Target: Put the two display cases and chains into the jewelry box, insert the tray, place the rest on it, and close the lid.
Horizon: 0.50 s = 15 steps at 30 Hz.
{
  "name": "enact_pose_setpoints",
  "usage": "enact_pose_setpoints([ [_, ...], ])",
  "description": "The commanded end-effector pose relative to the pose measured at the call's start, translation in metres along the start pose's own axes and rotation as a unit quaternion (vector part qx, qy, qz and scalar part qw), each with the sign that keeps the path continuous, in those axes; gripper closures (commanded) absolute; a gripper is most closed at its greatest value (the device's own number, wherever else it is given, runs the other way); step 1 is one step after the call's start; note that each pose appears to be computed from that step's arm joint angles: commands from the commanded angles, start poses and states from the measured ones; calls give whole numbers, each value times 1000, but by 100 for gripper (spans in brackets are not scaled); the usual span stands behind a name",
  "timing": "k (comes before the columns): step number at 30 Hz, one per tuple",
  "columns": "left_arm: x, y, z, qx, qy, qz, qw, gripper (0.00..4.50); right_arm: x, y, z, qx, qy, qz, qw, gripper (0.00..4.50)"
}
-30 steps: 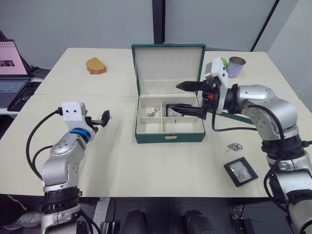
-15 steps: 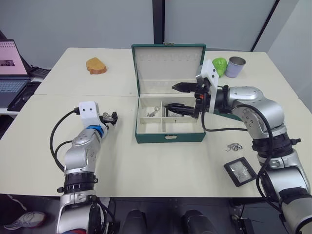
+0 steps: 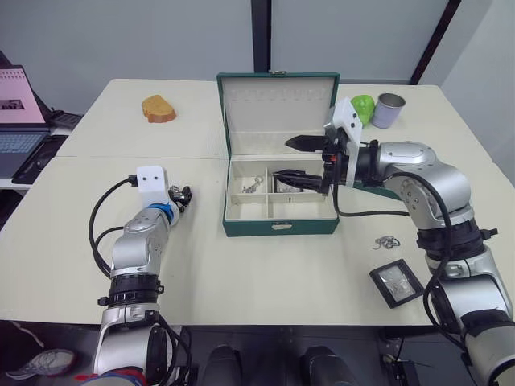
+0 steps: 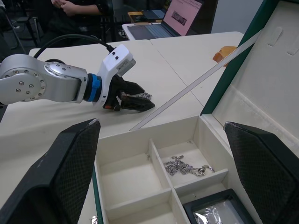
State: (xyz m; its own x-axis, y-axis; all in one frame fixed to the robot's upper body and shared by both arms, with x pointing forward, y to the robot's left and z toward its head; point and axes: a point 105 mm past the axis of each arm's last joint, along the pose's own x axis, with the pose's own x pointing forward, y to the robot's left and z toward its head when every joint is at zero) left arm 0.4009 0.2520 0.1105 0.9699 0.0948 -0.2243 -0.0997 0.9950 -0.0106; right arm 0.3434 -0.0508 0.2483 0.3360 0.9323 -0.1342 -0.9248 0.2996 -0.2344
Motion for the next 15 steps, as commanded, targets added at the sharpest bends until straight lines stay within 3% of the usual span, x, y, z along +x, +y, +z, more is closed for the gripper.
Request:
enact_pose_setpoints([
  [1, -2, 3, -4, 8, 11, 6, 1000, 246, -7, -1, 19, -27, -26, -5, 999, 0],
  [8, -2, 4, -3, 13, 10, 5, 1000, 440, -9, -2, 21, -31, -31, -4, 999, 0],
  [15, -2, 7, -1, 14, 5, 14, 1000, 446, -12, -2, 21, -34, -33, -6, 999, 0],
])
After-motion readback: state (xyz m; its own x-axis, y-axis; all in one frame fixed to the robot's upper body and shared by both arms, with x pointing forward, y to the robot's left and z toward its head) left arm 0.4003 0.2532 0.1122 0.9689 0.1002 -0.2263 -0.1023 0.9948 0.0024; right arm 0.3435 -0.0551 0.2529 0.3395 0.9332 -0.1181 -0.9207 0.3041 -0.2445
